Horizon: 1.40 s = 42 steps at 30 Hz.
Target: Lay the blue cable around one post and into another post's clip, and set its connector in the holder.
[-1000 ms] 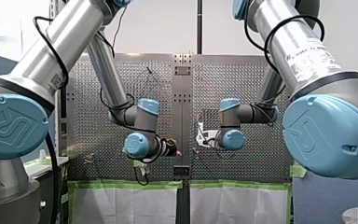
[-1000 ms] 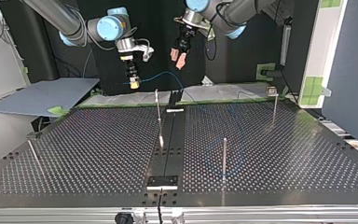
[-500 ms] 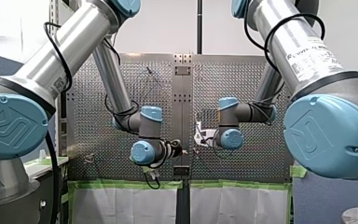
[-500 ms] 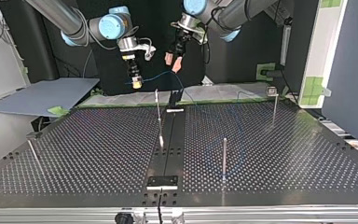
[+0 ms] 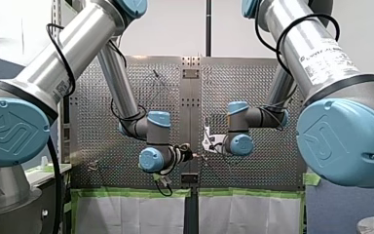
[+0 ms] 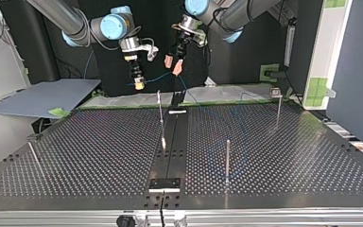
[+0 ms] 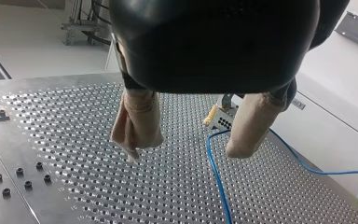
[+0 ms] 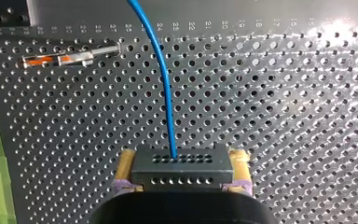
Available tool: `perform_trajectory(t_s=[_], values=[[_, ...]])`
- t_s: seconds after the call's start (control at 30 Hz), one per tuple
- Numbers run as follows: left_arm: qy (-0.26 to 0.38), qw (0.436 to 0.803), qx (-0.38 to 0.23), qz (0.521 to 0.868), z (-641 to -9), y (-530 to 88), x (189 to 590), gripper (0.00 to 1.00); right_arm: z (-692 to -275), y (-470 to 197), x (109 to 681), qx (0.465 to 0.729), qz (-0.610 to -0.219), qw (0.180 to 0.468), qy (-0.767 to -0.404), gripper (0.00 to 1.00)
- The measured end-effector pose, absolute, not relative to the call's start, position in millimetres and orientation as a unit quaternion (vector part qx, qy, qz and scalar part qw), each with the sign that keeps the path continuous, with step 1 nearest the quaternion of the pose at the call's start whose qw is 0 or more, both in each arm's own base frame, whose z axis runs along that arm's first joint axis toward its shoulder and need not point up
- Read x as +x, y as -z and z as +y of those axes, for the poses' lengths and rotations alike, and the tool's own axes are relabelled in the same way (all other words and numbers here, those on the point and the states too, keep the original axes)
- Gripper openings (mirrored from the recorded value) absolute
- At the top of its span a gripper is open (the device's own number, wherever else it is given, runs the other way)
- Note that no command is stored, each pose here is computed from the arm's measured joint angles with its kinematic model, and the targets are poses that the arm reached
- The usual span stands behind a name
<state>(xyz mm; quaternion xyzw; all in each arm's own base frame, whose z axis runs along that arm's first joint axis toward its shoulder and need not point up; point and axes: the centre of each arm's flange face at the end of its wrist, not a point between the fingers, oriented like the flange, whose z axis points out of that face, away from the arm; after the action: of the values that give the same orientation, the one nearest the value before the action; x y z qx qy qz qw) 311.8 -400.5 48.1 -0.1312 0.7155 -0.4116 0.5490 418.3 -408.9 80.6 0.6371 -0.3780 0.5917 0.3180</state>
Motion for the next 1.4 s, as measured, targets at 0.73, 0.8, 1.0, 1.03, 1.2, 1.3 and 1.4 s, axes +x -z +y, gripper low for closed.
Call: perform_trajectory(t_s=[0.73,0.8,1.0,1.03,1.2,1.3,1.4], values=[[0.443,0.536,-0.15,0.703,-424.6,-39.8,333.2,1.0,-409.5,-81.8,419.7,0.632,-0.378,0.314,-0.599,0.13],[0.446,0.535,-0.151,0.701,-427.8,-34.8,335.5,1.0,-409.5,-81.7,419.7,0.633,-0.378,0.313,-0.599,0.13],[0.424,0.534,-0.162,0.713,-421.3,-8.8,340.3,1.0,-409.8,-81.9,419.7,0.632,-0.378,0.314,-0.6,0.13],[0.42,0.533,-0.167,0.715,-418.2,-5.1,342.3,1.0,-409.7,-81.9,419.8,0.632,-0.377,0.314,-0.6,0.13],[0.408,0.539,-0.186,0.713,-404.4,-0.4,358.1,1.0,-409.8,-81.9,419.7,0.632,-0.378,0.314,-0.6,0.13],[0.403,0.55,-0.187,0.708,-401.0,-3.3,370.5,1.0,-409.7,-81.8,419.6,0.632,-0.378,0.313,-0.599,0.13],[0.404,0.558,-0.177,0.703,-405.7,-7.9,378.0,1.0,-409.3,-81.6,419.8,0.633,-0.377,0.313,-0.599,0.13]])
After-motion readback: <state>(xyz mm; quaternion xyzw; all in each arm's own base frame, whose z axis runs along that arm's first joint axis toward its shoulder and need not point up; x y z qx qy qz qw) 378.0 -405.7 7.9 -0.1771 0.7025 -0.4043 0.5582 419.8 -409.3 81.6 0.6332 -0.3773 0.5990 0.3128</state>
